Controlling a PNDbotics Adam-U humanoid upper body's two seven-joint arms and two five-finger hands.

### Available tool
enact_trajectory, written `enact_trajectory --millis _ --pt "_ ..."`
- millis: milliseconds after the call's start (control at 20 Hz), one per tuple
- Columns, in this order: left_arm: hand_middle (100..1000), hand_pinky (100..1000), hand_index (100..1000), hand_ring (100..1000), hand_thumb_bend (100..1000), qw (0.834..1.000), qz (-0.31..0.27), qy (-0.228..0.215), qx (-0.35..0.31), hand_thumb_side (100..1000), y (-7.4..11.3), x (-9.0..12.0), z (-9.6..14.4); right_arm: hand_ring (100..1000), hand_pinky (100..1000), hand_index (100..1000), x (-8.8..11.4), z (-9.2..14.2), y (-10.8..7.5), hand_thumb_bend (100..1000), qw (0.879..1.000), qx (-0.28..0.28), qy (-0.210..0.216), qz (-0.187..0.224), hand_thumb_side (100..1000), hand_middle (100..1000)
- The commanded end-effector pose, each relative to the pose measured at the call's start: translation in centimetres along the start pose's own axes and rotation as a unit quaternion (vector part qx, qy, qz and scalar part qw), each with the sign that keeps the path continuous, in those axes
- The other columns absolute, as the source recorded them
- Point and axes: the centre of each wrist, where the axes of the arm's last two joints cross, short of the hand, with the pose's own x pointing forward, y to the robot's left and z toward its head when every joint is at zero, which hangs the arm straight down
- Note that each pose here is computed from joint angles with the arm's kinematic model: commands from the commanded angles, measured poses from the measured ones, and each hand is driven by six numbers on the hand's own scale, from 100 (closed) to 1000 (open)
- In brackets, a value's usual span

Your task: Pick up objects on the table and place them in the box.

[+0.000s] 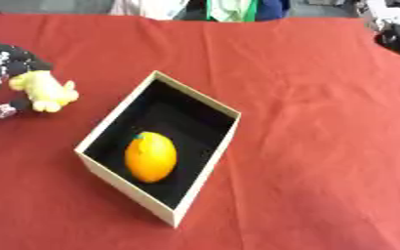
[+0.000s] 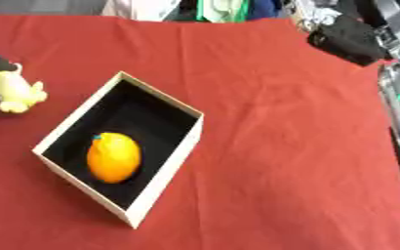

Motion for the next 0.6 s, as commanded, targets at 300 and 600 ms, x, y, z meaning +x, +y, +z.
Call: enact_trajectory --millis 300,600 --pt "790 637 918 796 344 0.999 -0.009 0.036 -0.025 100 0.4 -1.6 0.1 698 781 989 0.7 -0.4 -0.8 100 1.0 -0.011 -0.016 0.002 707 579" --pt "743 603 810 775 280 0.998 -0.011 0.04 -0.041 100 -0.4 -1.7 -0.1 696 780 991 0.8 -0.5 -0.8 100 1.0 -0.013 -0.017 -0.003 711 578"
